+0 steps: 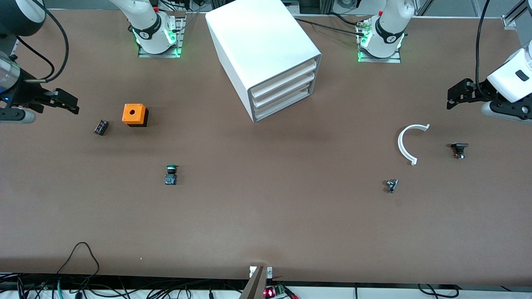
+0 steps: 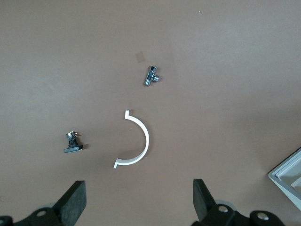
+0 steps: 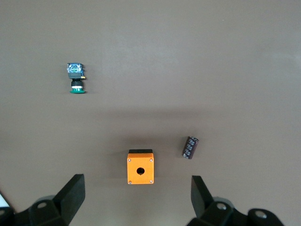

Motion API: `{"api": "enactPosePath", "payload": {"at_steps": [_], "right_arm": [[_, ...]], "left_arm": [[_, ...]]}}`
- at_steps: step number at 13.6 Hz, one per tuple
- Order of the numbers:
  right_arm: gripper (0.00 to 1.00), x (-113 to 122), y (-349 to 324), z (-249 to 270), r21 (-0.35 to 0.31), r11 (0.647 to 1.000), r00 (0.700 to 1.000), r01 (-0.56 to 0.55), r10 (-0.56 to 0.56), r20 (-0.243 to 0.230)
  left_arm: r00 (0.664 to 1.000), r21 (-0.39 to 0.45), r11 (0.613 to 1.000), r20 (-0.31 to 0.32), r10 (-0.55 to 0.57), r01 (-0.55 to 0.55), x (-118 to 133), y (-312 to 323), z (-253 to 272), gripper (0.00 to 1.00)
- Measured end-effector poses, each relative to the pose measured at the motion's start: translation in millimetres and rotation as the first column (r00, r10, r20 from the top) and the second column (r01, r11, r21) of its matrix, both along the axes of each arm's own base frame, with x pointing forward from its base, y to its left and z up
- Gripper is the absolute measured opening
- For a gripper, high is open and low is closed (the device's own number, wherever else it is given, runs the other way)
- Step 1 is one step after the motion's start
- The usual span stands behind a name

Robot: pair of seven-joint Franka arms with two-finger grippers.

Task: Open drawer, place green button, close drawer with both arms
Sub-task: 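Reach the right gripper toward the green button while the left gripper moves toward the cabinet, then grasp the green button with the right gripper while the left gripper reaches the drawer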

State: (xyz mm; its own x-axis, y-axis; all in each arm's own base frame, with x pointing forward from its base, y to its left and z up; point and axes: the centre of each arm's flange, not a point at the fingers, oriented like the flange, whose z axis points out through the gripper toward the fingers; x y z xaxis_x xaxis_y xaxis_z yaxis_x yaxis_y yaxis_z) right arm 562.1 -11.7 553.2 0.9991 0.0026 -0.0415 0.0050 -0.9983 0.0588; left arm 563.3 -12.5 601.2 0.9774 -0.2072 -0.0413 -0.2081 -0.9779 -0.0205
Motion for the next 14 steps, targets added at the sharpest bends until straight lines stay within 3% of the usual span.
{"api": "enactPosePath", "payload": {"at_steps": [7,10,12,14], "right_arm": [[1.00,27,16,-73,0.079,0.997,0.994,0.015,-0.006,-0.105],[1.00,46,41,-114,0.081,0.997,0.994,-0.019,0.028,-0.106],[1.00,56,56,-136,0.079,0.996,0.994,-0.043,0.050,-0.094],[1.00,61,78,-159,0.076,0.994,0.992,-0.073,0.081,-0.101]], "left_arm": [[0.999,0.004,0.999,-0.029,-0.032,0.032,9,-19,-17,1.00],[0.995,-0.010,0.999,-0.085,-0.049,0.048,20,-33,-49,1.00],[0.987,-0.133,0.991,-0.154,-0.047,0.026,25,-50,-82,1.00],[0.963,-0.302,0.951,-0.269,-0.026,-0.058,28,-69,-148,1.00]]}}
